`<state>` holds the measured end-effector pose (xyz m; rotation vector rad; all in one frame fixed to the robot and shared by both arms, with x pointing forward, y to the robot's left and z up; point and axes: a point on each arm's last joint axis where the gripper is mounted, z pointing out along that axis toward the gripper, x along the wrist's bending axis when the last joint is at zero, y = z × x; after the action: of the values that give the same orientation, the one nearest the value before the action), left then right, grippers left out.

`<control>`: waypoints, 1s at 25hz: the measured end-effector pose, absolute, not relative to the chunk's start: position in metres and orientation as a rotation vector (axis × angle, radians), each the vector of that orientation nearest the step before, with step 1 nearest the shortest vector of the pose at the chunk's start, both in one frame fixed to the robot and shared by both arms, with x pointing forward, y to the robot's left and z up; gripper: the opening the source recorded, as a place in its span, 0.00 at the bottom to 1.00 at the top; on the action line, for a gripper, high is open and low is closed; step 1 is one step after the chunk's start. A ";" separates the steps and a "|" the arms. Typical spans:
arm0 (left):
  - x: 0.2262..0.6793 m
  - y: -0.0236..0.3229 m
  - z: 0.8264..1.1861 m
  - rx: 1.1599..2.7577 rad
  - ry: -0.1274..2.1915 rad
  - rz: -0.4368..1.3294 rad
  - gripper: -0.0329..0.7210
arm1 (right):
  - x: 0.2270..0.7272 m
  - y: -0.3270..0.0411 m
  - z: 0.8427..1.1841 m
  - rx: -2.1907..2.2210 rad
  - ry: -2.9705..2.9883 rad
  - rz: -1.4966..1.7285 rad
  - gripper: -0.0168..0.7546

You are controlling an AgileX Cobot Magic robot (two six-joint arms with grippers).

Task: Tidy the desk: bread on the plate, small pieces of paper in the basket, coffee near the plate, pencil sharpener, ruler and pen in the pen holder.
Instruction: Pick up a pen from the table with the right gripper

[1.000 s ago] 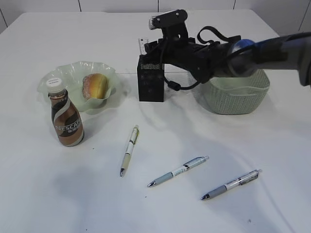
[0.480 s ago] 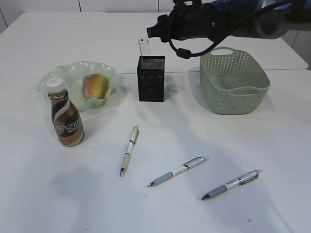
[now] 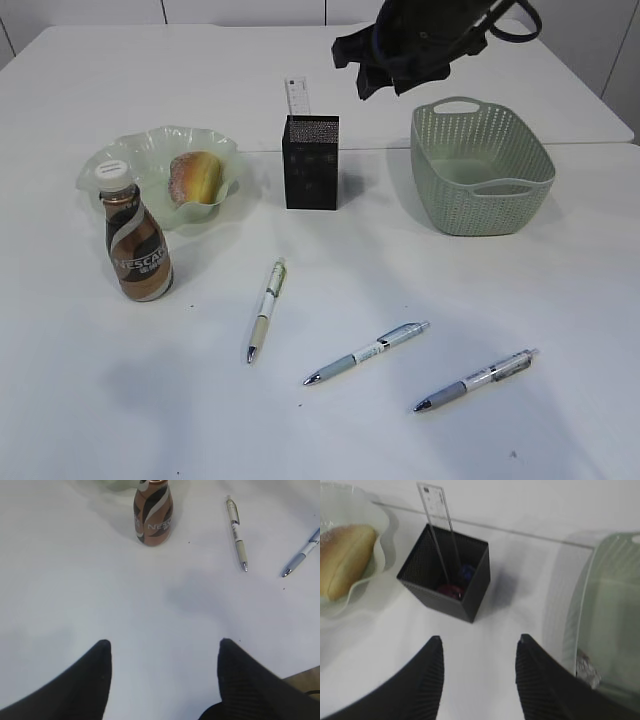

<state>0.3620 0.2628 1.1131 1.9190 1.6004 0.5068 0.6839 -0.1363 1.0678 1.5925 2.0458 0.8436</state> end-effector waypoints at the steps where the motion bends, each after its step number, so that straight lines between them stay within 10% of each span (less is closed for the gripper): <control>1: 0.361 0.263 1.113 1.926 1.606 0.501 0.66 | 0.684 -0.136 1.068 1.592 2.046 0.844 0.51; 25: 0.349 0.267 1.103 2.054 1.716 0.394 0.66 | 0.644 -0.128 1.102 2.001 2.294 0.741 0.50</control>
<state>0.3488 0.2671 1.1032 2.0543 1.7162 0.3943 0.6442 -0.1276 1.1019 2.0012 2.2944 0.7410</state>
